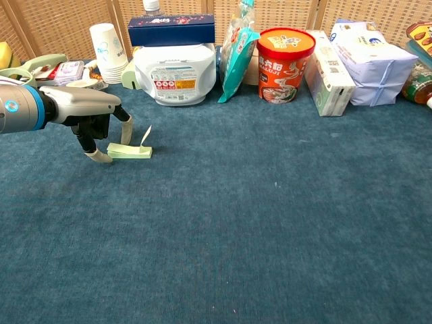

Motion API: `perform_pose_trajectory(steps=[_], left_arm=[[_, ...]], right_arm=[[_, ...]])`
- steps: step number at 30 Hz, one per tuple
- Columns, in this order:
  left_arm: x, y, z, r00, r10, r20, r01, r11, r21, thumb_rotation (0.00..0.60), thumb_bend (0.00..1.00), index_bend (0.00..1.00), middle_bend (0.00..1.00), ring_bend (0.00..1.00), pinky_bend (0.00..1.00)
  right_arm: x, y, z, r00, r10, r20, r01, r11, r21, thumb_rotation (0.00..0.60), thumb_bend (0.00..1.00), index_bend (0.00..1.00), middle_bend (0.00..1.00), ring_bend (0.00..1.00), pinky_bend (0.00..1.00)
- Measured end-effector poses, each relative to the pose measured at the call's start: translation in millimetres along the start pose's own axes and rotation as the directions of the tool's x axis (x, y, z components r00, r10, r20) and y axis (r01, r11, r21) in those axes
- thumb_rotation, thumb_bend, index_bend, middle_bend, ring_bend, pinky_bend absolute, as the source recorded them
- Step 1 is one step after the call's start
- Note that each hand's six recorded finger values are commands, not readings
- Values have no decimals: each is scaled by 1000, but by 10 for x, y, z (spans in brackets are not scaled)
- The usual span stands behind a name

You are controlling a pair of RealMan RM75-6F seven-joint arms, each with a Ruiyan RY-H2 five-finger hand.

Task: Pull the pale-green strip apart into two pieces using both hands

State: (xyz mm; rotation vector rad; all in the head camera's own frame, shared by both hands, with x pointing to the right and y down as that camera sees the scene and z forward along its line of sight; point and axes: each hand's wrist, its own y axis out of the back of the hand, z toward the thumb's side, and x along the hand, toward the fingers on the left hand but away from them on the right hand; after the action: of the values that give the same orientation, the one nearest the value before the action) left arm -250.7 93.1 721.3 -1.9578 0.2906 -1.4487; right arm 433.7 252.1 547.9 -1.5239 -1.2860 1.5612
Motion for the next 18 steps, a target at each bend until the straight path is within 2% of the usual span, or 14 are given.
perform_pose_trajectory(steps=[6,18], left_arm=[[13,9,10,1000,-2,-3,2,1000,-3,600,296,463,1000,1000,1000],[26,-5,7,1000,-13,-13,13,1000,19,600,298,453,1000,1000,1000]], right_arm=[[5,1,-14,1000,0,2,0,1000,0,600,473,79,305,136,120],[12,32,-38,1000,-12,8,12,1000,-9,600,473,79,305,133,120]])
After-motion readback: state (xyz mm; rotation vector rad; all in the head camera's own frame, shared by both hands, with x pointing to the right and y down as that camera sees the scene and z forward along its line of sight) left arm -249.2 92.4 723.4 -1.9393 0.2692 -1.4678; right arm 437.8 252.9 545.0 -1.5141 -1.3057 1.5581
